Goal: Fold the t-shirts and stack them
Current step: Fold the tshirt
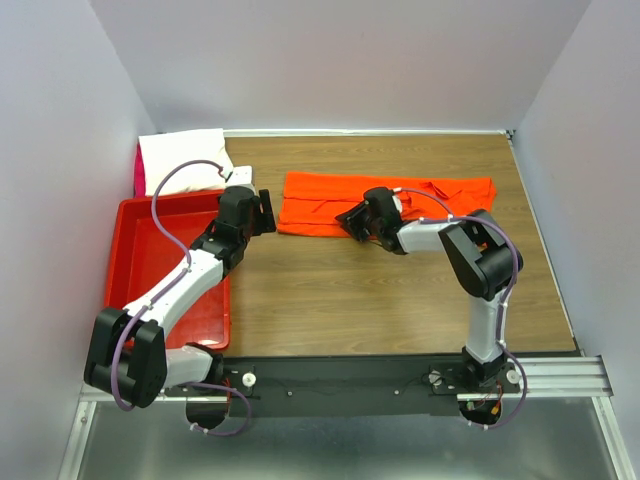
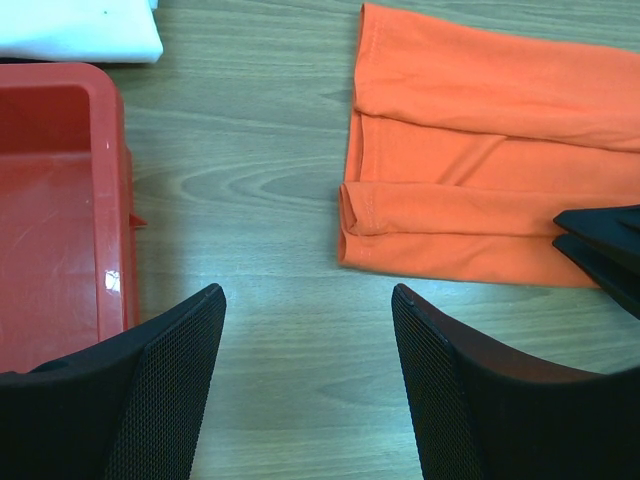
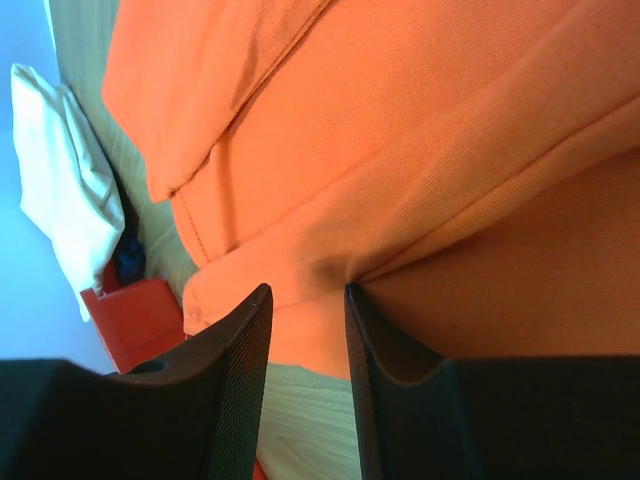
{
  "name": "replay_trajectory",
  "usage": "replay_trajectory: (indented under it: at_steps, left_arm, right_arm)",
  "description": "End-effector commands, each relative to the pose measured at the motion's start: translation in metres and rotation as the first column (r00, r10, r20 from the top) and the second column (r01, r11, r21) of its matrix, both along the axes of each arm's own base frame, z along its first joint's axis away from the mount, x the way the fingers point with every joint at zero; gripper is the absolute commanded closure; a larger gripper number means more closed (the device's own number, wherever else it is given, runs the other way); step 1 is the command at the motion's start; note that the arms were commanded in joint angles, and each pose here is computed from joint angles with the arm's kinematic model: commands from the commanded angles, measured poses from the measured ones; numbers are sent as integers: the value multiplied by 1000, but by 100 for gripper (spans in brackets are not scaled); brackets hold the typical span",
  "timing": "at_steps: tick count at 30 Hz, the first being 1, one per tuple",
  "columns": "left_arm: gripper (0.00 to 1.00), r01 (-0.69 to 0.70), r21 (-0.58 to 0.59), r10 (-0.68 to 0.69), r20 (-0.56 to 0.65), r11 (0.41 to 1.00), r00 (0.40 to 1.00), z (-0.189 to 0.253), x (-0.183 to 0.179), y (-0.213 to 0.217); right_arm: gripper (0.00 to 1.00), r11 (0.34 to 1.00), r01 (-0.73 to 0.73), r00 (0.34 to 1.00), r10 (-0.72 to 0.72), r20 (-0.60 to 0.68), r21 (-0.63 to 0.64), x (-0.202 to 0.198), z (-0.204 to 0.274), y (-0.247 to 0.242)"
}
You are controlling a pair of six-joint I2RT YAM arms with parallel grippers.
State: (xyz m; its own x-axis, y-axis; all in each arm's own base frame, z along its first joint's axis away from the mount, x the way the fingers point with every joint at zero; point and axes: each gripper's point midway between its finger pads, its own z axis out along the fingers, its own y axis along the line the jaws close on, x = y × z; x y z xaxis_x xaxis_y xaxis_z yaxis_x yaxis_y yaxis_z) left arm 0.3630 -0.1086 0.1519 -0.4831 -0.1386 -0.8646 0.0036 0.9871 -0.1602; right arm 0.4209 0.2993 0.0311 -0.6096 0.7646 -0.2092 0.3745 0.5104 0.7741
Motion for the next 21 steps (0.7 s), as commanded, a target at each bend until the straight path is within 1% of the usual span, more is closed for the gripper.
replay_trajectory:
  at_steps: [1, 10, 12, 21]
  left_arm:
    - [25, 5, 8, -5, 17, 1000, 1000, 4, 0, 0]
    - [25, 4, 9, -4, 19, 1000, 1000, 5, -1, 0]
    - [25, 7, 9, -7, 17, 1000, 1000, 4, -1, -1]
    - [25, 6, 10, -6, 21, 1000, 1000, 5, -1, -1]
  right_arm:
    - [58, 997, 45, 999, -46, -25, -58, -5, -11, -11]
    - [59, 996, 65, 998, -65, -11, -54, 3, -8, -11]
    - [61, 996, 69, 998, -69, -7, -58, 5, -8, -11]
    - [63, 995, 90, 996, -90, -1, -49, 15, -8, -7]
